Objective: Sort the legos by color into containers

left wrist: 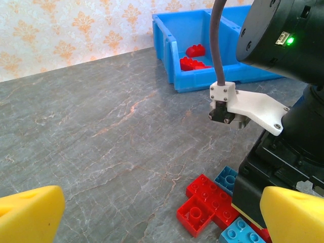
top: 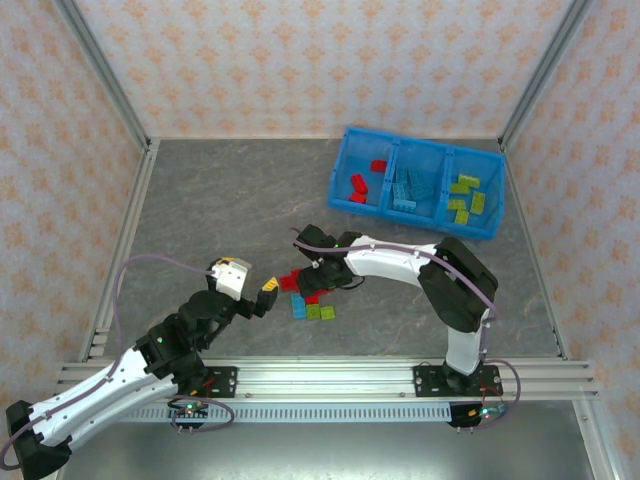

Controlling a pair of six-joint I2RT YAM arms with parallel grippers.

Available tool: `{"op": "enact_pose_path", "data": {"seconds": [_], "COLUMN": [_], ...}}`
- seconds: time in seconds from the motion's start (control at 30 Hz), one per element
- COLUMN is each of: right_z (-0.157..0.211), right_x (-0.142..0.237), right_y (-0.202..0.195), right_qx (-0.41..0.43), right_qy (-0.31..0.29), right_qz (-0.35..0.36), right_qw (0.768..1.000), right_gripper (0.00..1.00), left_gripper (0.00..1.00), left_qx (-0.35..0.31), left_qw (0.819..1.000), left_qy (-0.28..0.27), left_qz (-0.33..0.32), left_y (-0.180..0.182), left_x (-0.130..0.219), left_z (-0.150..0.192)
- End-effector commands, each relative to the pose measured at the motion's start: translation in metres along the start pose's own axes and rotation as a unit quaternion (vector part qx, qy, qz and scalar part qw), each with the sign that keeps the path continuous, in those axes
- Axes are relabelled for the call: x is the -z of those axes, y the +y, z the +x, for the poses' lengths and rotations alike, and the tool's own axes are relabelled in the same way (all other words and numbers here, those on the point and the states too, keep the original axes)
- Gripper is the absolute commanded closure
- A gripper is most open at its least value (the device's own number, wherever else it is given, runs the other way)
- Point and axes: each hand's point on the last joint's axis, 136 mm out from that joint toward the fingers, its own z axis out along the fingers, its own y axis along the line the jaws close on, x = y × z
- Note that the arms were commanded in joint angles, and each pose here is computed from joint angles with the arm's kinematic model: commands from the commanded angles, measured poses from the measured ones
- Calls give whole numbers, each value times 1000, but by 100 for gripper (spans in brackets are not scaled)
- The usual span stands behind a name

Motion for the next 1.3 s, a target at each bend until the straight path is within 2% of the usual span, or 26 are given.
{"op": "enact_pose_path", "data": {"seconds": [0.0,0.1,0.17,0.27,0.5,0.67,0.73,0.83,0.97,1.1,1.27], "right_z": [14,9,7,3,4,8,11,13,6,-24,-93], "right_x": [-5,-2,0,0,-7,-4,-3,3,17,56,125], "right_y": [-40,-54,-59,-57,-49,-50,-54,-58,-55,-64,-100], "right_qx": [-15,-24,-34,-44,-77,-128,-143,-151,-161,-181,-206], "right_qy": [16,6,2,-3,5,-11,-22,-31,-62,-150,-279], "right_qz": [102,147,159,152,131,120,120,125,105,98,104], "right_qw": [995,989,987,987,988,984,982,980,979,967,932], "right_gripper": [24,23,16,11,15,6,9,21,42,46,46], "left_gripper": [0,0,0,0,0,0,0,0,0,0,0], "left_qx": [5,6,6,6,7,7,7,7,8,7,7], "left_qw": [1000,1000,1000,1000,1000,1000,1000,1000,1000,1000,1000], "left_qy": [0,-1,0,0,0,-1,-2,-2,-3,-2,-2], "left_qz": [-6,-6,-7,-5,-7,-7,-5,-3,-1,-1,-4], "left_y": [3,3,4,3,4,4,3,3,2,2,3], "left_x": [1,1,1,1,1,1,1,1,1,1,1], "left_z": [-1,-1,-1,-1,-1,-1,-2,-2,-2,-2,-2]}}
